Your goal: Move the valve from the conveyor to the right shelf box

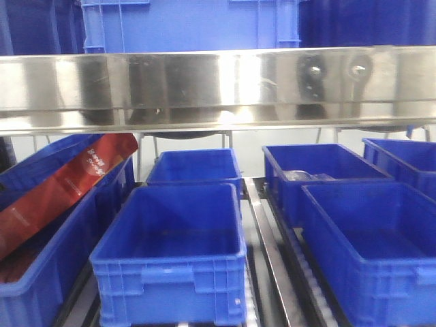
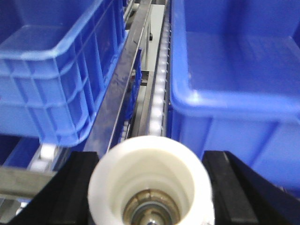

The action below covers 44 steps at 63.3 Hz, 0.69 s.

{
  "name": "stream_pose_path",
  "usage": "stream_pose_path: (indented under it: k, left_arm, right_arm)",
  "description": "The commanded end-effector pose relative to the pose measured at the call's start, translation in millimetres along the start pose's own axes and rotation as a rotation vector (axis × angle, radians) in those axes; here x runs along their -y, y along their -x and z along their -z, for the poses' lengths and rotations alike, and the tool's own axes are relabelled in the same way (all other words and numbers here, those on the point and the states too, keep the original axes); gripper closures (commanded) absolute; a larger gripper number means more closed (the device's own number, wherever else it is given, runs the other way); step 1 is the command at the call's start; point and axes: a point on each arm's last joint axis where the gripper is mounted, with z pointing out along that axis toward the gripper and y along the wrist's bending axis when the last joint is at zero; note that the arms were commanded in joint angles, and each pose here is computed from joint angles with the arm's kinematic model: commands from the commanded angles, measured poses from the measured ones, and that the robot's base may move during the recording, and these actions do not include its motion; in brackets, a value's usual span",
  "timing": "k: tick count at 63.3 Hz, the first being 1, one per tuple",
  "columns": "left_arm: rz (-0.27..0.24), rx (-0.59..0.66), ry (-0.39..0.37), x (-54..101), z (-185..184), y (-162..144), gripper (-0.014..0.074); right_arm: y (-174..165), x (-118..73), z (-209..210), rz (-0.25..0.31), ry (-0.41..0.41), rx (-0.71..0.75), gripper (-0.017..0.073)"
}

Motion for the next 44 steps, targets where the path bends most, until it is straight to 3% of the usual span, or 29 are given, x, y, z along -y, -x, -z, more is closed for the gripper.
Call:
stream_pose_path:
  k: [1, 44]
  left_arm:
    - [0.013, 0.066, -0.001, 0.8, 5.4, 6.7, 0.0705]
    - [0.013, 0.066, -0.001, 0.8, 5.4, 6.7, 0.0705]
  right_arm:
    - [11.3, 0.6, 8.6, 0.008, -0.016, 0.097, 0.0713]
    - [11.3, 0.6, 8.6, 0.008, -0.016, 0.097, 0.0713]
